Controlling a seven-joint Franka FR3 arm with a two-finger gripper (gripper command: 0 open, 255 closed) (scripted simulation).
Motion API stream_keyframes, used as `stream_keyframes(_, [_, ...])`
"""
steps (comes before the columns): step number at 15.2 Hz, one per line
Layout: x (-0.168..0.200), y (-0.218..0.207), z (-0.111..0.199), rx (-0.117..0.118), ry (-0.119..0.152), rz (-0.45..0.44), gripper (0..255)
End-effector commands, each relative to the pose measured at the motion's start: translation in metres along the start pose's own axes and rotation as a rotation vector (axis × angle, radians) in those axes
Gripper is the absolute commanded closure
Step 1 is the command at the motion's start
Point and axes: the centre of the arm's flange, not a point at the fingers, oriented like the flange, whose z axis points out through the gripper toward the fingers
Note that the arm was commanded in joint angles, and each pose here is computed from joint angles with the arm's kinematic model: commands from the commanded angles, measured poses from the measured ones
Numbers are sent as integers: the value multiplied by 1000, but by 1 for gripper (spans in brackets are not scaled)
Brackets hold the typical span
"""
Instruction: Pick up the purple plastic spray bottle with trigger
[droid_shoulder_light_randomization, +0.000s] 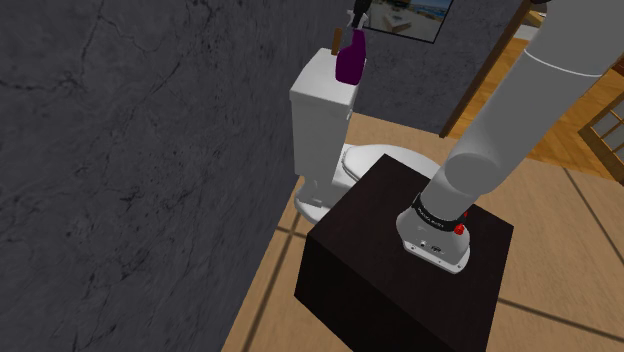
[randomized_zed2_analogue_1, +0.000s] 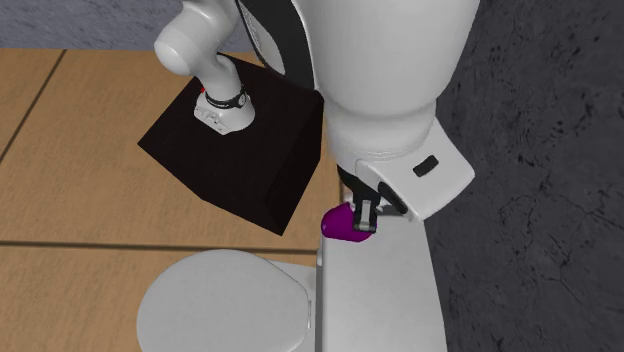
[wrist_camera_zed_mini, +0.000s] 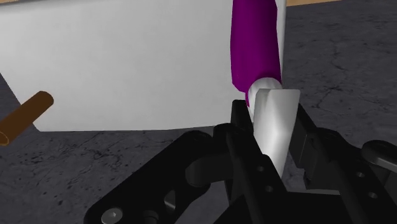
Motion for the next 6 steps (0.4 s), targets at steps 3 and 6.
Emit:
stream_keyframes(3, [3, 1, -22, 0, 0, 0, 255])
stream_keyframes(6, [4, 1, -28, 0, 0, 0, 255])
